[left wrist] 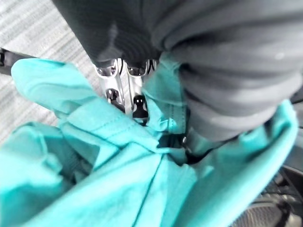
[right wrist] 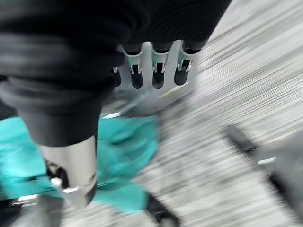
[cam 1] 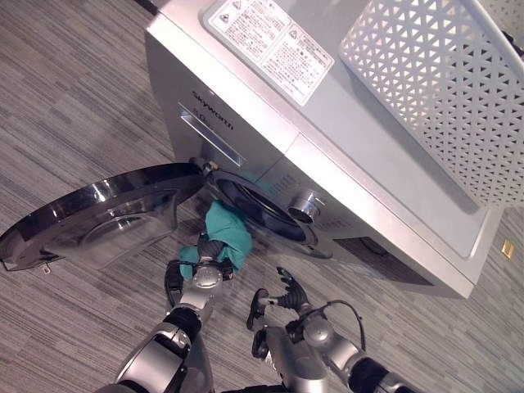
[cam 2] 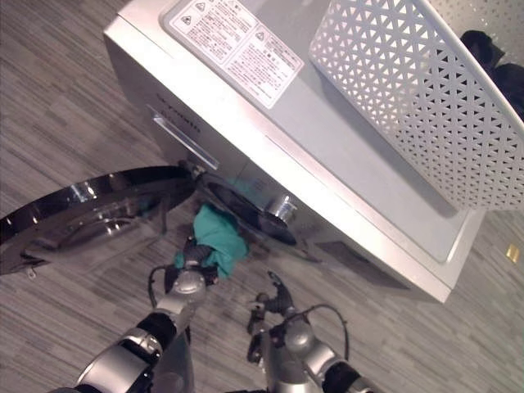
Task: Grab the laundry basket,head to the washer,open it,put in the laundry and shut it.
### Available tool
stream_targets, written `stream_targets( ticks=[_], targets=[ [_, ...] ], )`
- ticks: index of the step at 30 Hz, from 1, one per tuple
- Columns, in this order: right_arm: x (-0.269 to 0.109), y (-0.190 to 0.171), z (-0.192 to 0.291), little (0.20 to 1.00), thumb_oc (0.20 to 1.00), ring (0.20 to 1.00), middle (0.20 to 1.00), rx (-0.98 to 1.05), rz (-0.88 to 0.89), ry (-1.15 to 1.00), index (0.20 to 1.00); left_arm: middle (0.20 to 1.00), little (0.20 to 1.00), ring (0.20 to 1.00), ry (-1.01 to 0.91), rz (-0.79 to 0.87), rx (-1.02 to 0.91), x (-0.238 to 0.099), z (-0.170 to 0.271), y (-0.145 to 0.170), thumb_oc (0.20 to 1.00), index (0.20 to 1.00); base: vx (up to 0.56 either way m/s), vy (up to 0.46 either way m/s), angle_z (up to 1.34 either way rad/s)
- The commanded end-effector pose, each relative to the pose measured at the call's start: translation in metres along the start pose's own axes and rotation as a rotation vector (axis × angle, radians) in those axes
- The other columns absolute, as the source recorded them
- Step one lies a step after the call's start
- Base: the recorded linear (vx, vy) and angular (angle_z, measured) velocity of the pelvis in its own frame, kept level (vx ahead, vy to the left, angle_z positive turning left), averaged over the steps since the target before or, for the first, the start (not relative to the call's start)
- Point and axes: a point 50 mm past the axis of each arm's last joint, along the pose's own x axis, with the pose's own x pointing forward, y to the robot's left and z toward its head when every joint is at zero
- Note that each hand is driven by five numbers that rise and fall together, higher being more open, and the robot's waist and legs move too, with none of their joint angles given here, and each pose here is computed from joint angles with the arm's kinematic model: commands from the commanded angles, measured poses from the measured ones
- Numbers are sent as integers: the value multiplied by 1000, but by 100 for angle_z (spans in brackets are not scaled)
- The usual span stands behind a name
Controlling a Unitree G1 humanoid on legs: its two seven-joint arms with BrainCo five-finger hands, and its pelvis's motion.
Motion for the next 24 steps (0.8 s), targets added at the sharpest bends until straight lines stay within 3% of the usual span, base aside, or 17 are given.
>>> stream_targets(
  ticks=[1,6,10,24],
  targets=[
    [2,-15,23,1000,1000,1000,1000,-32,-61,-120,1000,200,200,200,-181,-32,-118,9,58,-25,200,200,-17,-21,8],
    [-1,-36,-16,1000,1000,1000,1000,-229,-163,5,1000,200,200,200,-290,-53,-223,13,108,-39,200,200,-17,-15,3],
    [-5,-43,-33,1000,1000,1000,1000,-262,-198,80,1000,200,200,200,-321,-104,-307,8,129,-56,200,200,-7,-3,-2],
    [-5,-37,-17,1000,1000,1000,1000,-348,-223,-26,1000,200,200,200,-381,-280,-913,-35,197,-99,200,200,9,-14,-2]
  ],
)
